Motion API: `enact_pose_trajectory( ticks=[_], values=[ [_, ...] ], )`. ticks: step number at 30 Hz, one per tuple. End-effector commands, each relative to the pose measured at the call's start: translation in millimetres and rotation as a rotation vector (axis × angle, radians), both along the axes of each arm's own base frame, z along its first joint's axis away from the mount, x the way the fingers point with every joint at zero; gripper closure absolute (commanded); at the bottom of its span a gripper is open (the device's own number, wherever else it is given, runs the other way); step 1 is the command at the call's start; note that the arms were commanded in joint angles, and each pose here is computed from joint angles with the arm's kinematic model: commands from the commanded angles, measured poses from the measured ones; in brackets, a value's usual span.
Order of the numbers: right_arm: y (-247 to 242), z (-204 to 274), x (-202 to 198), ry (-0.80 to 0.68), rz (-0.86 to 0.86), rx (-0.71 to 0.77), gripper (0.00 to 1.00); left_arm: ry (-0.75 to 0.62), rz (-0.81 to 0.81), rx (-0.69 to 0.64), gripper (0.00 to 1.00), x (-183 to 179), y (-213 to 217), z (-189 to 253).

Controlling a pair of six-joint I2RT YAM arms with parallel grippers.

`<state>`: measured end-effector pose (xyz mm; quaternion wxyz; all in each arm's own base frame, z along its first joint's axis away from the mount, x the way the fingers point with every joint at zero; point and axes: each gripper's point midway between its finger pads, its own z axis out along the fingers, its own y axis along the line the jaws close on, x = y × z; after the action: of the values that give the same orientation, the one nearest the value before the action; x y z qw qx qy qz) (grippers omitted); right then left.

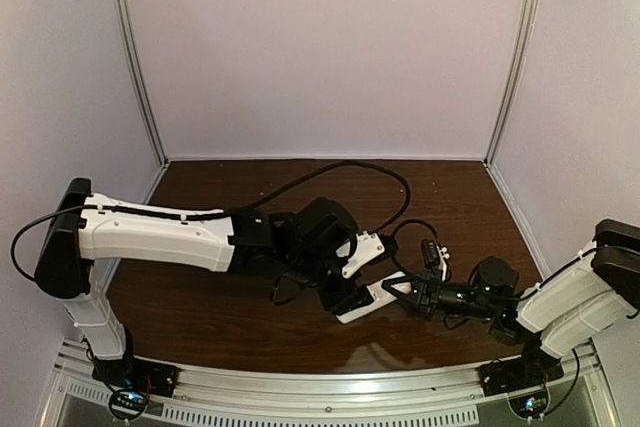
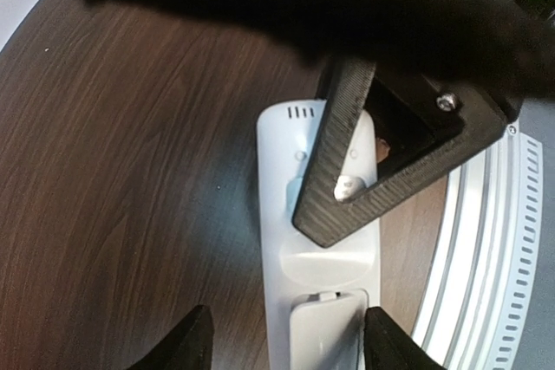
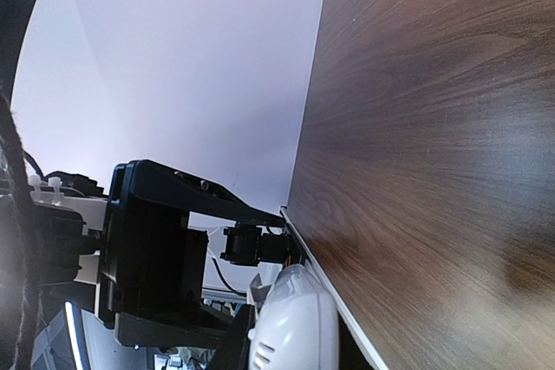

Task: Load the batteries into the remote control
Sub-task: Load the battery cover onto the remote control without the battery cover.

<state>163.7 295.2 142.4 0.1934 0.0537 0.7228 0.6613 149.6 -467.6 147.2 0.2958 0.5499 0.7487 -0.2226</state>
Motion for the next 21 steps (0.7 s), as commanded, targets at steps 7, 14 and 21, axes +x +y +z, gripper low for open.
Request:
enact_pose_trajectory(
  ticks=[7, 14, 21],
  values=[
    [-1.9, 13.7, 0.0, 0.000, -0.015, 0.109, 1.00, -0.058, -0.020, -0.150, 0.40, -5.1, 13.2, 45.7],
    [-0.5, 18.2, -2.9, -0.008, 0.006, 0.135, 1.00, -0.143, -0.149, -0.188, 0.44, -23.4, 41.3, 55.6],
    [1.8, 25.8, -1.7, -0.028, 0.009, 0.146, 1.00, -0.126, -0.156, -0.183, 0.46, -25.4, 35.6, 45.2]
  ],
)
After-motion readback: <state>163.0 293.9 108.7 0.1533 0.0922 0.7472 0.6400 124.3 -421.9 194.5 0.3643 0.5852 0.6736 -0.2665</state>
